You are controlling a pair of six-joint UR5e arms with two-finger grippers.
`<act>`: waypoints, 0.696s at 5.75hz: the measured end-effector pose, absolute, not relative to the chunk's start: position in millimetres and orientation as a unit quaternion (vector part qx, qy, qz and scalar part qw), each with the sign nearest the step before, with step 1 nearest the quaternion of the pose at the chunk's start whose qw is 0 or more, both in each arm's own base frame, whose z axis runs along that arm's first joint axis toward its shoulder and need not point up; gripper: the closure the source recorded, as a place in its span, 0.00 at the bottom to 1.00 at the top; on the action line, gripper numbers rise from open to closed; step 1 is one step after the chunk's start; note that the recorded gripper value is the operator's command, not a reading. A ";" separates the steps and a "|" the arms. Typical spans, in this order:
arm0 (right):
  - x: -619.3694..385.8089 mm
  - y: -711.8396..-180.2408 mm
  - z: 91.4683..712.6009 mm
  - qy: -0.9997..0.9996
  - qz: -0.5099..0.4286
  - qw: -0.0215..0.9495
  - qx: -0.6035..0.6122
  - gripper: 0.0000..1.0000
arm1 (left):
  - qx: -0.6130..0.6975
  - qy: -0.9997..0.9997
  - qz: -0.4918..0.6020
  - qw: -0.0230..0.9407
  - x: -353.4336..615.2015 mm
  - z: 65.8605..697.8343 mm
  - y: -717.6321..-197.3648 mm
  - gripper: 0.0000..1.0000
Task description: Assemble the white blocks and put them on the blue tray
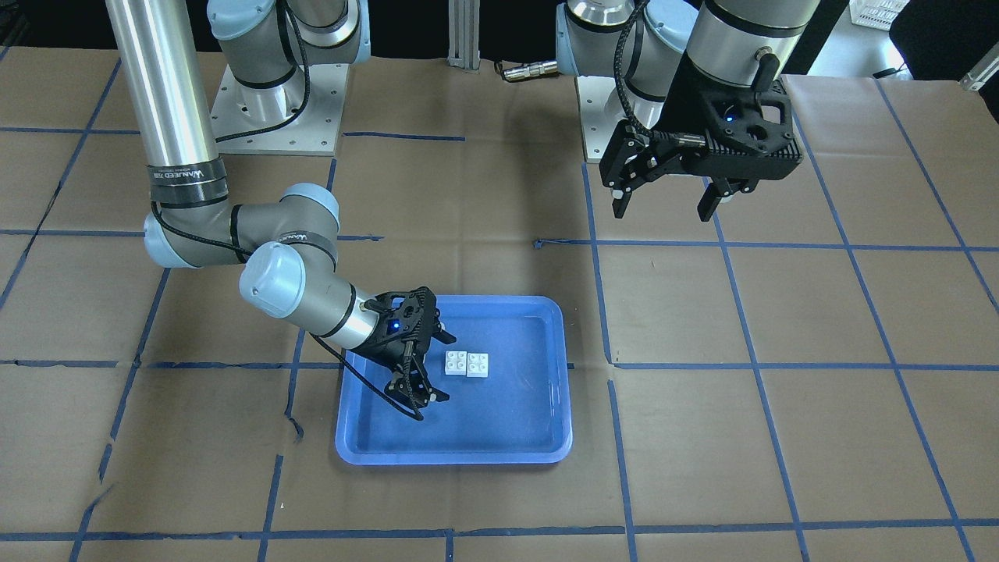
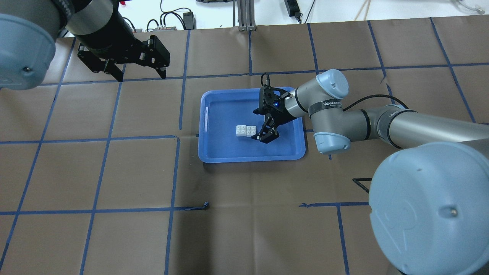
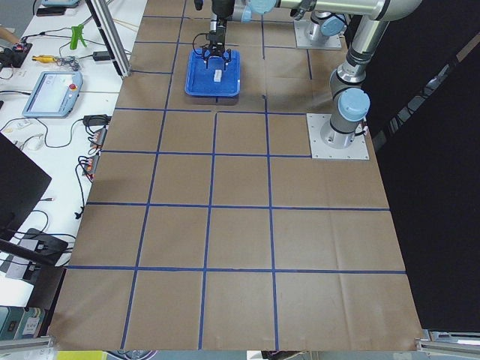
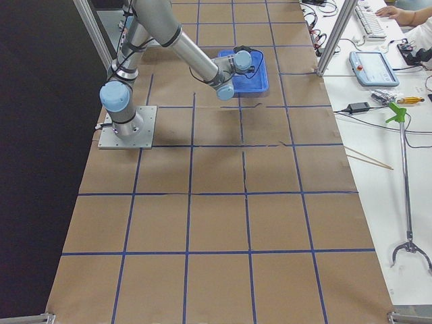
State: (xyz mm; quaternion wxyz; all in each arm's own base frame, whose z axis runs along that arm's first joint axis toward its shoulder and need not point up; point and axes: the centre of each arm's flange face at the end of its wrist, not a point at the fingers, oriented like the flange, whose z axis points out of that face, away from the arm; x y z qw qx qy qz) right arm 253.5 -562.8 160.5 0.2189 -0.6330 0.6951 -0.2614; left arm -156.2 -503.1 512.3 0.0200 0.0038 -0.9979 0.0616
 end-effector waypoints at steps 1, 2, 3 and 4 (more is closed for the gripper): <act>249.9 -572.1 176.4 0.708 -0.258 0.209 -0.624 0.00 | 0.004 -0.998 0.062 0.020 -156.2 512.4 -503.2 0.01; 242.7 -578.9 200.8 0.725 -0.235 0.198 -0.616 0.00 | 0.005 -0.998 0.062 0.020 -156.2 512.6 -503.2 0.01; 230.0 -583.8 231.3 0.751 -0.192 0.190 -0.603 0.00 | 0.005 -0.998 0.062 0.020 -156.1 512.4 -503.2 0.01; 208.3 -585.7 265.7 0.789 -0.131 0.178 -0.574 0.00 | 0.005 -0.998 0.061 0.019 -156.0 512.2 -503.2 0.01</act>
